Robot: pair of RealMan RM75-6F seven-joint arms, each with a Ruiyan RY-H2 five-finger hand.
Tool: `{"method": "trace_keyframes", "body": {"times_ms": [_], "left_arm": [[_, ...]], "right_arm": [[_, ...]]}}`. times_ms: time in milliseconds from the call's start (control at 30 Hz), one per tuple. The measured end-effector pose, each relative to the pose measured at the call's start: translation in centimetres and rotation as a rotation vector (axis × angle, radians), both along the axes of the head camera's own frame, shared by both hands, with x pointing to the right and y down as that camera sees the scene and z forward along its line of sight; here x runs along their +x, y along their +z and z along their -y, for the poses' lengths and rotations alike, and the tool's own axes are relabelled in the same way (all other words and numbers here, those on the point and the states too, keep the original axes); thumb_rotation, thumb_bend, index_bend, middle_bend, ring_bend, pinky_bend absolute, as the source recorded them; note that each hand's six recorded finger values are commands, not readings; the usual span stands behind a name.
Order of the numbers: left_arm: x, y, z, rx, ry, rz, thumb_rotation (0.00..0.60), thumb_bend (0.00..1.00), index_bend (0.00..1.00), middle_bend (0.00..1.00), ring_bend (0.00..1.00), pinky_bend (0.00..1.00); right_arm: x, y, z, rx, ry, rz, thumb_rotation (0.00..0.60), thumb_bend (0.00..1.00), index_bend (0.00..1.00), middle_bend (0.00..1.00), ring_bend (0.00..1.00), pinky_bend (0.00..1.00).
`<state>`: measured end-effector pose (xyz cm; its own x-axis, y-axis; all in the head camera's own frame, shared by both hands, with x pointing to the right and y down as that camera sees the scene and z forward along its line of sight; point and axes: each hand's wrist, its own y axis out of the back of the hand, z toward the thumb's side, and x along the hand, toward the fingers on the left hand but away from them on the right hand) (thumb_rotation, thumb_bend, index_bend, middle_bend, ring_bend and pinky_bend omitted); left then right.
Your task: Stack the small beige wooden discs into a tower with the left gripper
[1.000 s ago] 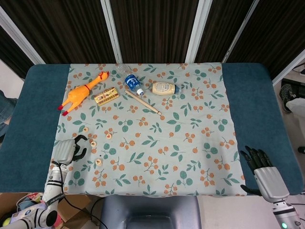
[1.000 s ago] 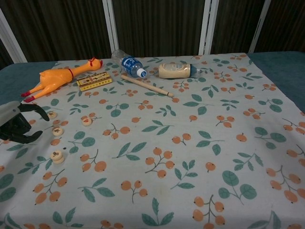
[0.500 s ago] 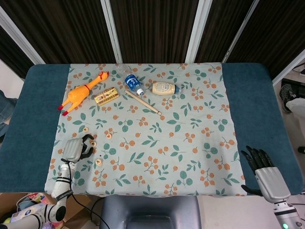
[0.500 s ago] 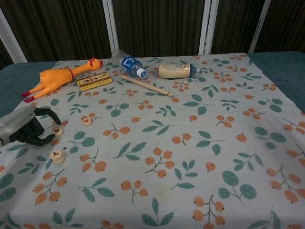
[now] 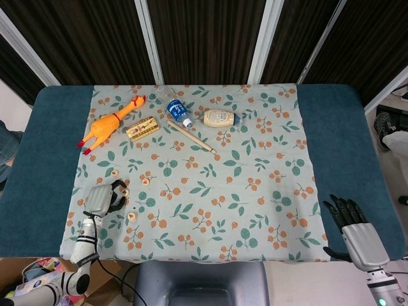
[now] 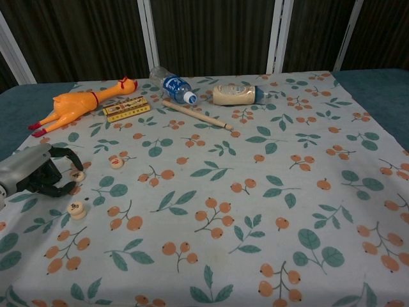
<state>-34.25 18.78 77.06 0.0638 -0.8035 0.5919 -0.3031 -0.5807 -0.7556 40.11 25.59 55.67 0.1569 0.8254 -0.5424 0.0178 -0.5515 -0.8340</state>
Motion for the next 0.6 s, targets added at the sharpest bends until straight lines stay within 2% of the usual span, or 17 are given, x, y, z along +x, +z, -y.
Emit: {"method": "trace_keyframes", "body": {"times_ms": [433, 600], "left_arm": [[0.23, 0.24, -0.12, -0.005, 0.006, 0.003, 0.600, 0.40, 0.47, 1.00, 1.00, 1.00], [0.45, -0.41, -0.05, 0.015, 0.005, -0.019, 0.600, 0.40, 0.49, 1.00, 1.00, 1.00]], "right_arm": [[0.05, -0.08, -0.02, -0.002, 0.003, 0.001, 0.600, 0.18, 0.00, 0.00, 0.00, 0.03], [0.01, -0.03, -0.03, -0.005, 0.001, 0.001, 0.600, 0.18, 0.00, 0.00, 0.00, 0.03]]}}
